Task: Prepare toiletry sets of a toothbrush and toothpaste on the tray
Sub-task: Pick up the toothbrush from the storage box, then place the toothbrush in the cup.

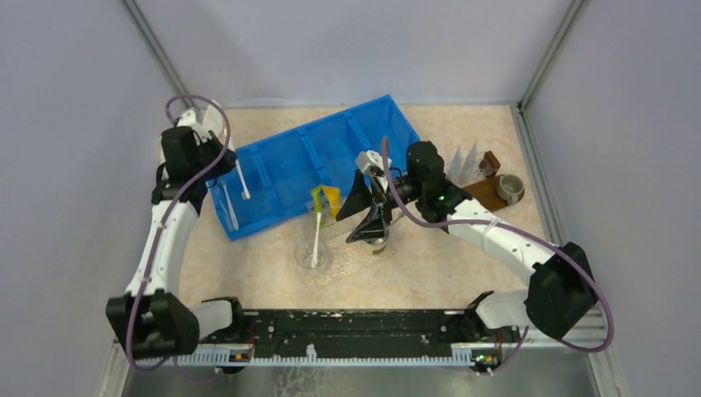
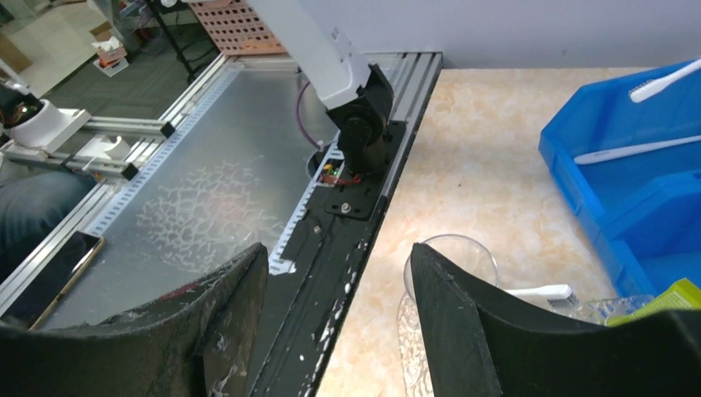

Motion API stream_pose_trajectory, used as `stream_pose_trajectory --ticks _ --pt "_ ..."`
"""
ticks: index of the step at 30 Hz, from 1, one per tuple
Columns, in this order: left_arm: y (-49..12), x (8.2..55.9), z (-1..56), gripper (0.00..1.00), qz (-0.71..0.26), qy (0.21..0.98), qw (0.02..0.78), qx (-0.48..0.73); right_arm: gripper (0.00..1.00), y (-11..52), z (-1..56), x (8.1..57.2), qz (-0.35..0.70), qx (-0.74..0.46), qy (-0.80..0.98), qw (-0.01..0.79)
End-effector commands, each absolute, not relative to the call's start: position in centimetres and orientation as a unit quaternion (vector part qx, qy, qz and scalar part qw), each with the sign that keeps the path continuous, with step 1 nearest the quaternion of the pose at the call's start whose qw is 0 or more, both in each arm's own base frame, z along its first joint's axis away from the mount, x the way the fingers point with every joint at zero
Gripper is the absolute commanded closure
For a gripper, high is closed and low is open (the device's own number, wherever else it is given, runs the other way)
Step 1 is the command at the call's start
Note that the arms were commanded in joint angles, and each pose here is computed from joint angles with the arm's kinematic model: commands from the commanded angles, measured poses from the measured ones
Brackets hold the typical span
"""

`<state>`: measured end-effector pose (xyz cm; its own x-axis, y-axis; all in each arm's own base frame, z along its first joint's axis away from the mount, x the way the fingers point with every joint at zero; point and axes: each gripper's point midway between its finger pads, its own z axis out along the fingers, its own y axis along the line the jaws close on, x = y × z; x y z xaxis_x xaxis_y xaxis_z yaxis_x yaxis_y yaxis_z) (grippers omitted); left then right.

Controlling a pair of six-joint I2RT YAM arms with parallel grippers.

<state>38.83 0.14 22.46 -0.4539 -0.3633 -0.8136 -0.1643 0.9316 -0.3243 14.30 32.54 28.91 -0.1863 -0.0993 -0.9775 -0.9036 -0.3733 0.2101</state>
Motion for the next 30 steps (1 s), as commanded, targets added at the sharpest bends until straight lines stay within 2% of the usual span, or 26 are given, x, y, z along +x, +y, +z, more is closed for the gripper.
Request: stream_pose_trajectory --ticks 1,6,13,21,30 --pt "-5.0 36.1 29.1 1.00 -0.245 0.781 0.565 -0.102 0.35 32.3 30.9 13.9 0.592 -0.587 0.420 0.359" --pt "-9.5 32.4 33.4 1.00 -0.363 0.712 0.598 -0.061 0.35 32.9 30.8 15.0 0.589 -0.565 0.445 0.369" --pt "-16.8 29.2 36.4 1.00 -0.450 0.646 0.617 -0.012 0.35 33.8 32.2 16.7 0.622 -0.458 0.517 0.368" --pt "-21.1 28.2 36.8 1.00 -0.457 0.622 0.635 -0.028 0.35 34.6 32.1 19.4 0.649 -0.325 0.585 0.362" --pt "-24.8 27.0 36.9 1.00 -0.468 0.616 0.632 -0.043 0.38 34.9 31.3 21.1 0.622 -0.310 0.606 0.386"
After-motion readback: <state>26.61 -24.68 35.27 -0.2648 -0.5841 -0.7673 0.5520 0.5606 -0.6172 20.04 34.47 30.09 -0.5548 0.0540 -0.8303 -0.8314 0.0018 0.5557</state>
